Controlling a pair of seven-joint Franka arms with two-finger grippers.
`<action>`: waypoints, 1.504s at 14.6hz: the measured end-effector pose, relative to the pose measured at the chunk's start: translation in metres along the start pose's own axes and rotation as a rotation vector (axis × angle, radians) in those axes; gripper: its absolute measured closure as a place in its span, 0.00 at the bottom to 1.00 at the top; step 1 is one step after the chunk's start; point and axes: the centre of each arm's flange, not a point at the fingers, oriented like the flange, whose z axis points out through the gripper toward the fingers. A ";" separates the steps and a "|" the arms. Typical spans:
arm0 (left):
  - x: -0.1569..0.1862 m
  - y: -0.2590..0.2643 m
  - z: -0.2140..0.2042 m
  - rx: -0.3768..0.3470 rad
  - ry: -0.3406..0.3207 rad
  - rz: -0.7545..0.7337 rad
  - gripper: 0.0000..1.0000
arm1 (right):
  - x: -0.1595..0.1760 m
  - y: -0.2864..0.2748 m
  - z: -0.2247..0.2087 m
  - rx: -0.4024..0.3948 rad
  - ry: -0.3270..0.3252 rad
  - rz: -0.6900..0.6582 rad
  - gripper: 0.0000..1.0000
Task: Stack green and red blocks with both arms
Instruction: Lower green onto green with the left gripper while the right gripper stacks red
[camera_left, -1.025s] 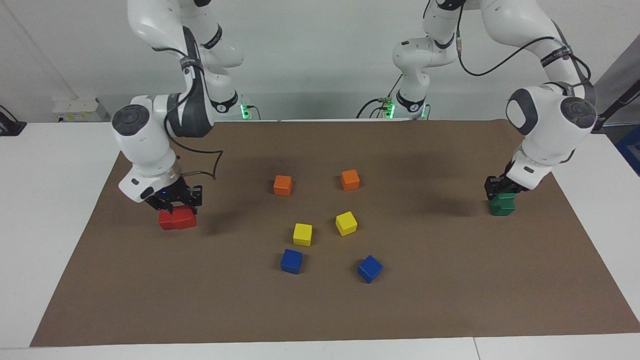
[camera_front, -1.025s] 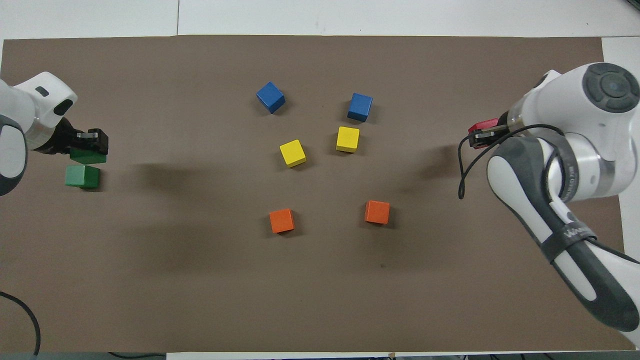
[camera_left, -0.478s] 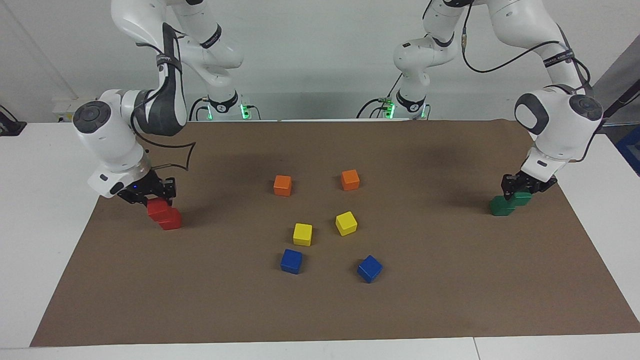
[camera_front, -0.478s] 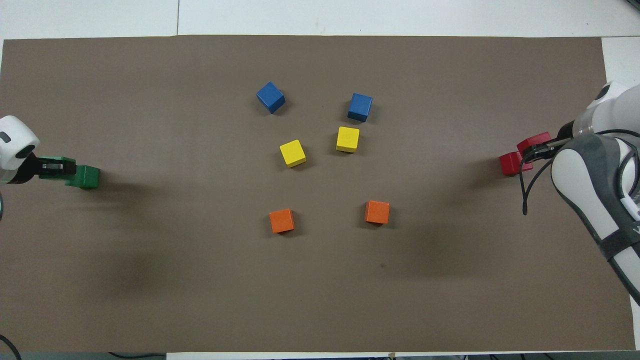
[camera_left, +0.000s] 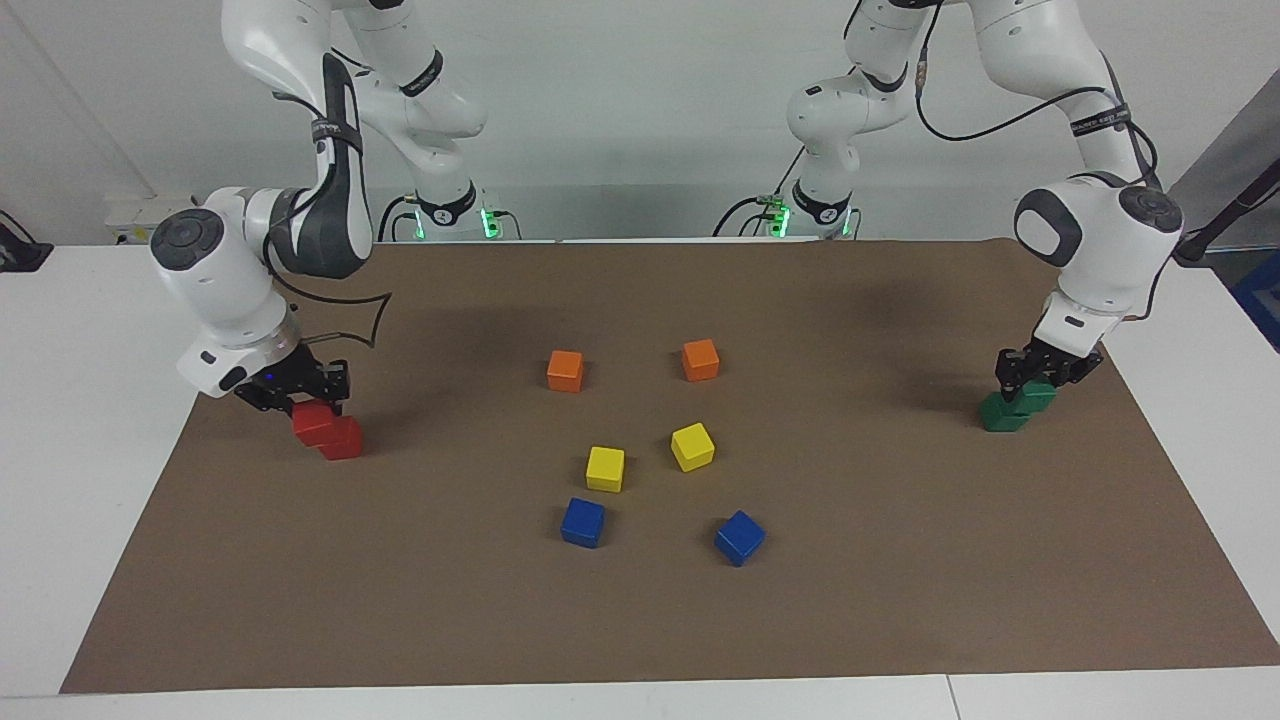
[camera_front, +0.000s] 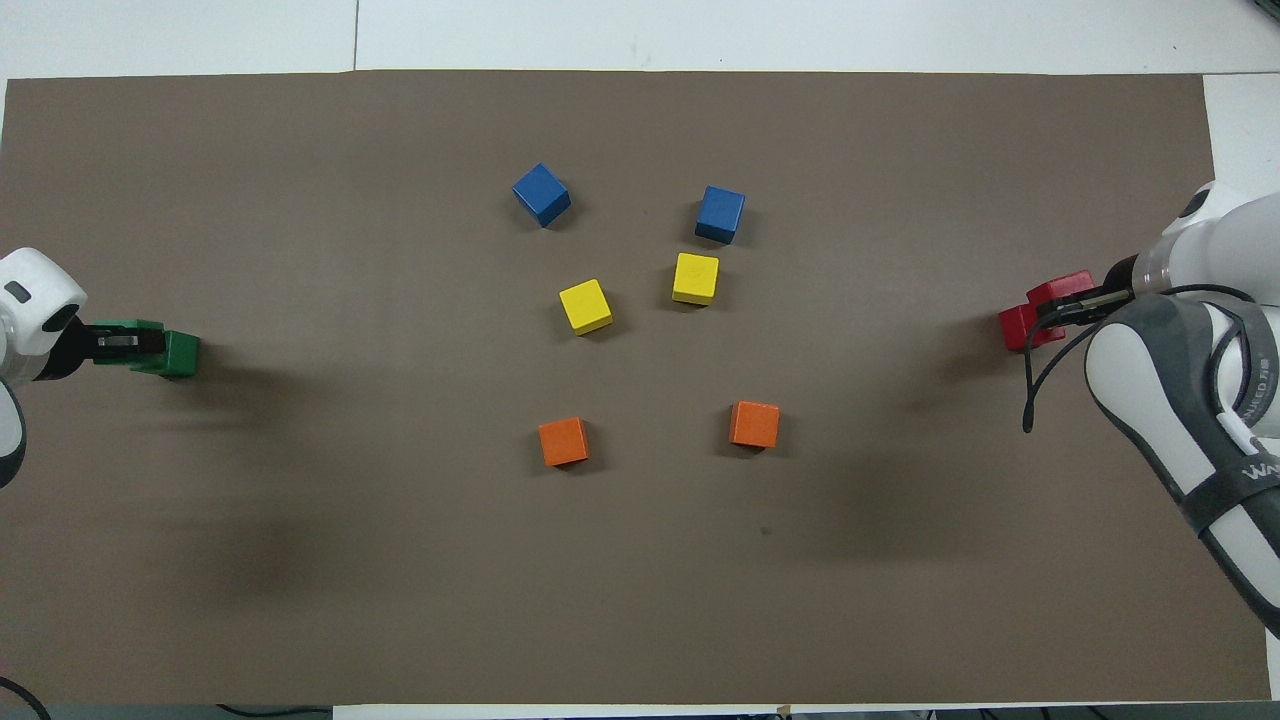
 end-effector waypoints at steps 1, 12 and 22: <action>0.000 0.000 0.000 -0.011 0.003 -0.013 0.45 | -0.002 0.002 0.002 0.000 -0.001 0.004 0.44; 0.000 -0.004 0.013 -0.027 0.016 -0.044 0.45 | -0.012 -0.001 0.016 0.004 -0.012 0.072 0.44; 0.016 -0.002 0.007 -0.036 -0.014 -0.025 0.45 | -0.016 -0.003 0.017 0.004 -0.014 0.070 0.44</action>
